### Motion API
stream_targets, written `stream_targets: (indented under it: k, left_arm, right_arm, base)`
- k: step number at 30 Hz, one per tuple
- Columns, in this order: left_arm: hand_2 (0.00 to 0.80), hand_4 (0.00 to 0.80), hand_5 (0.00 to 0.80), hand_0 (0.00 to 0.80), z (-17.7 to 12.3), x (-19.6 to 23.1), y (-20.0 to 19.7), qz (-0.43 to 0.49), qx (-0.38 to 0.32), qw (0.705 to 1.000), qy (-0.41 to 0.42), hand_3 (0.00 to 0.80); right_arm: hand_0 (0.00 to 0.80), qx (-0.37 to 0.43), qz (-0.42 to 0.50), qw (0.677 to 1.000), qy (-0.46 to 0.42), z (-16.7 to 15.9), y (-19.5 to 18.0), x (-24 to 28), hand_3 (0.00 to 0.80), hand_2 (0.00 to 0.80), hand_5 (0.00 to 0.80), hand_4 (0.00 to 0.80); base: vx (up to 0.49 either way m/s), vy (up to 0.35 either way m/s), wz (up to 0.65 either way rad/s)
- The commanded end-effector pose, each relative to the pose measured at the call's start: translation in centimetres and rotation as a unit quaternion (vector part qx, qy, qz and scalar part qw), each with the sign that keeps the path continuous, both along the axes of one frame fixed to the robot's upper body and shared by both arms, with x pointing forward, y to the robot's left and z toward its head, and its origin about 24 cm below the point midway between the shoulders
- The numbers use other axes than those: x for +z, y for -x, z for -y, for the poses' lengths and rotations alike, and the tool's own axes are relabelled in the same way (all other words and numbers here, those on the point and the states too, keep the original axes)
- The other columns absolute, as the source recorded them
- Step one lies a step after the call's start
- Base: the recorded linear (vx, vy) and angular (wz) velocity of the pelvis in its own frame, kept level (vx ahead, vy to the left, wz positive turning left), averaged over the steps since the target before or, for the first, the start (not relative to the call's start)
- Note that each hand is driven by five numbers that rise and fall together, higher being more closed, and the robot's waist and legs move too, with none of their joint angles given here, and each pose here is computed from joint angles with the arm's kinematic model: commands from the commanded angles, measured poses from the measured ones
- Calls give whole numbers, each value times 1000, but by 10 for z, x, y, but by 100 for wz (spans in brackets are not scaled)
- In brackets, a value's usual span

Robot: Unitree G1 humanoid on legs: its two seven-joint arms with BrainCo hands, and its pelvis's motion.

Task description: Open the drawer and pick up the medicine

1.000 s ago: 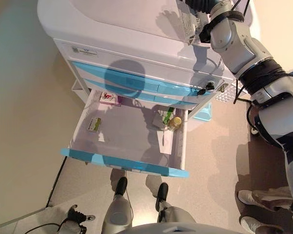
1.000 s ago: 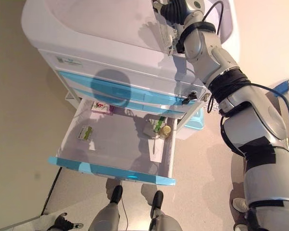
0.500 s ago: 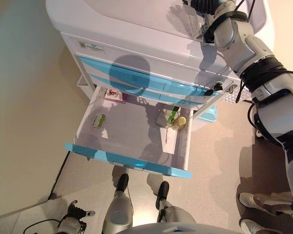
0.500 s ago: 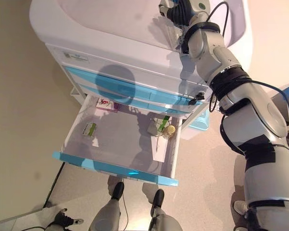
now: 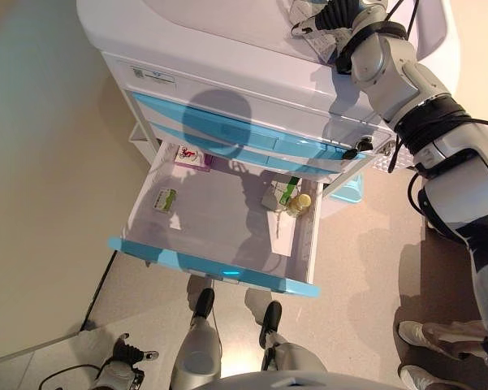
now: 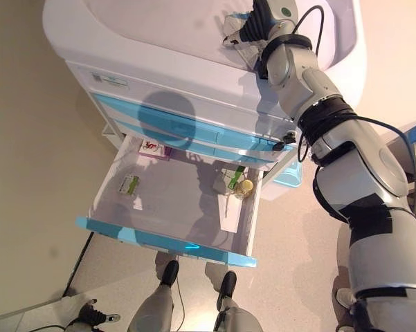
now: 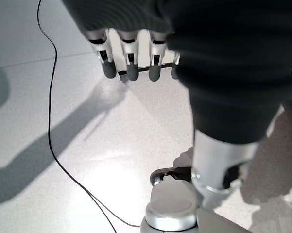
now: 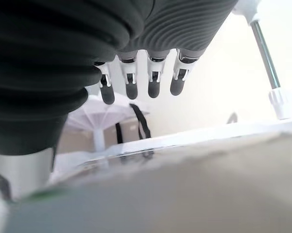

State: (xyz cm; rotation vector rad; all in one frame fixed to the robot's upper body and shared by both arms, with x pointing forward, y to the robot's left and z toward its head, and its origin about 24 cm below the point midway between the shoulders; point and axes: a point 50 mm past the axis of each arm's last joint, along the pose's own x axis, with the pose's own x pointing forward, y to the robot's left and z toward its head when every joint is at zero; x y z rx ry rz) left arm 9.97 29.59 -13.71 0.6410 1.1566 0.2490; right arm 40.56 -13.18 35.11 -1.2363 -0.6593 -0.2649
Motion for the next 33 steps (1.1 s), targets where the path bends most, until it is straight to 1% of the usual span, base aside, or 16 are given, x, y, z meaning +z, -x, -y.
stream_targets:
  k: [1,11,19,25,33]
  left_arm:
    - [0,0,0,0,-16,7,-2,-5,9,999,-30,0]
    - [0,0,0,0,-18,7,-1,-6,11,999,-32,0]
    - [0,0,0,0,-20,7,1,-10,12,999,-29,0]
    - [0,0,0,0,-20,6,7,-19,15,999,-23,0]
    - [0,0,0,0,-18,3,13,-35,12,999,-18,0]
  right_arm:
    - [0,-23,70,997,25,-4,13,49,0,0,0,0]
    - [0,-24,69,997,8,2,13,48,0,0,0,0]
    - [0,-22,73,997,-25,19,16,46,0,0,0,0]
    - [0,-1,87,995,-50,27,23,46,0,0,0,0]
    - [0,15,95,994,-53,35,30,43,0,0,0,0]
  base:
    - [0,0,0]
    - [0,0,0]
    - [0,0,0]
    - [-14,5,-6]
    - [-18,6,-10]
